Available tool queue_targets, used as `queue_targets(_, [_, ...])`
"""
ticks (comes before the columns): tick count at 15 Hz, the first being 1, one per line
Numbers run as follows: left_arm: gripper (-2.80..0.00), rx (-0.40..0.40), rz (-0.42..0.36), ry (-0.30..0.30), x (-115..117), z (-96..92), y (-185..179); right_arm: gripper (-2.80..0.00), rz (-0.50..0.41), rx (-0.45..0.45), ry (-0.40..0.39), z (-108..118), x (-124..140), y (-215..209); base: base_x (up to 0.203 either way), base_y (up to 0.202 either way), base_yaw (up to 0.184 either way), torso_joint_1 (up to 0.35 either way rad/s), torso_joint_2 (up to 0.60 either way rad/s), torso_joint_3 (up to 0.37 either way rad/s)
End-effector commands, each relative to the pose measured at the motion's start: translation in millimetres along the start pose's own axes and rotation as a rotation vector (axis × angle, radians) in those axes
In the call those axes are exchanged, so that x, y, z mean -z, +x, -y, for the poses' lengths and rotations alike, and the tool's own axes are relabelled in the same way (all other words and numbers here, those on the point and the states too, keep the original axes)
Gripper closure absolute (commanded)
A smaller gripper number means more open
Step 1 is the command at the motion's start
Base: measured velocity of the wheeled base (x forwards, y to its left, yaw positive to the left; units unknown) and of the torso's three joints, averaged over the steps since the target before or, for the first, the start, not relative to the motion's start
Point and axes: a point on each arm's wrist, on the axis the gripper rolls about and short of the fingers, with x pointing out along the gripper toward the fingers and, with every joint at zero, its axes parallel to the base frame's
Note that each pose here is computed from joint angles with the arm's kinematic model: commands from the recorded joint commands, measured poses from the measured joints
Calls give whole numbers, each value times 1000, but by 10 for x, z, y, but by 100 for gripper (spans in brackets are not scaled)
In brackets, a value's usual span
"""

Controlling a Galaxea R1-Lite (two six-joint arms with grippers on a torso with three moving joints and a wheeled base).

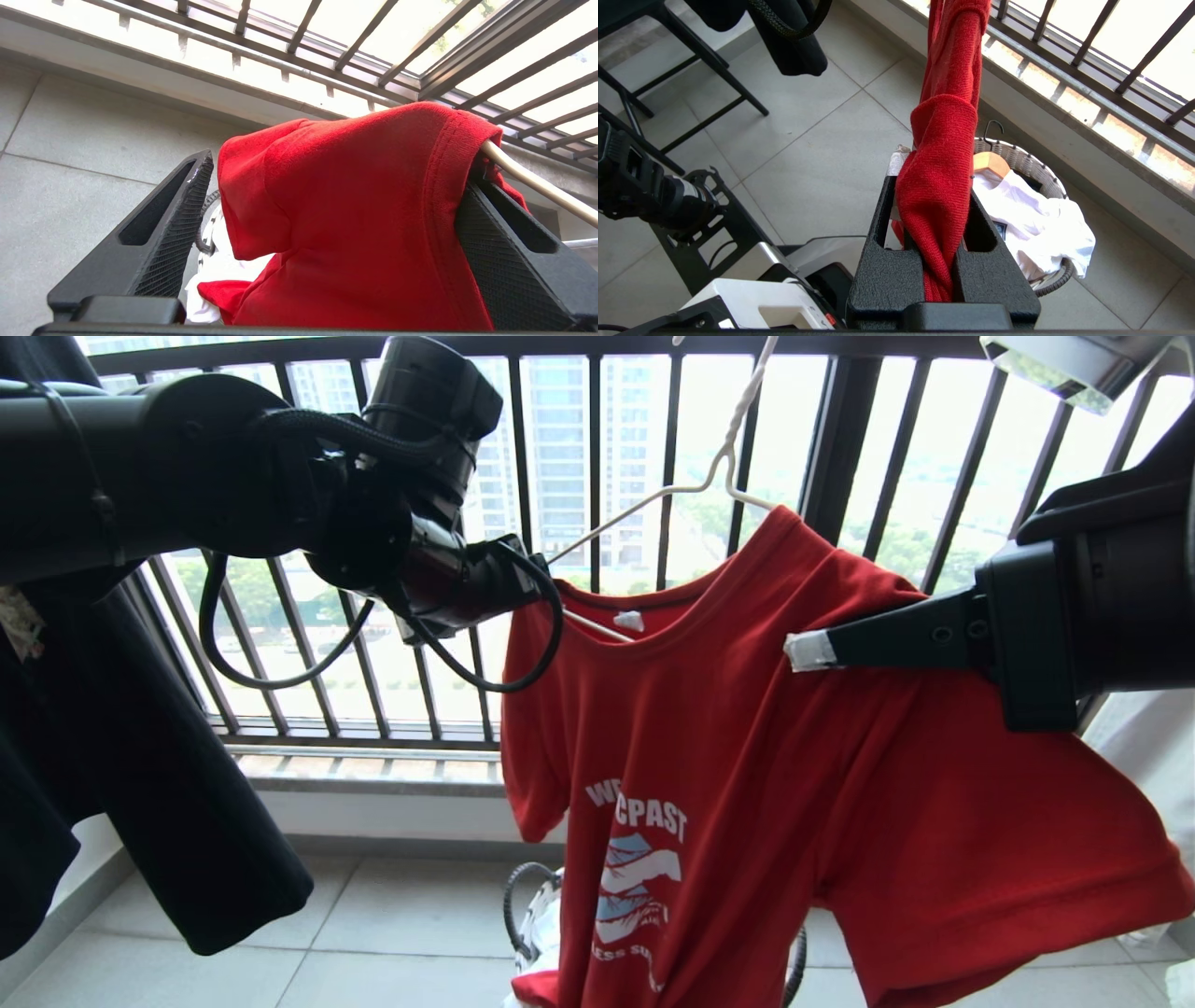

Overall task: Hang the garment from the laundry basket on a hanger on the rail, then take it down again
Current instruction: Hang the clothes on the clothes rack

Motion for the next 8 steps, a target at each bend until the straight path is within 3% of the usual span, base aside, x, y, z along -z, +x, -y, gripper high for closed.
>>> queue_targets(1, [0, -3, -1, -3, 3, -2, -2, 0, -3, -1, 1, -1, 4, -2, 0, 0, 0, 0, 0, 0])
queue_targets(8, [0, -1, 2, -4, -7, -4, -21, 0, -4, 1, 1, 0, 7, 0, 0, 0, 0, 0, 0, 0])
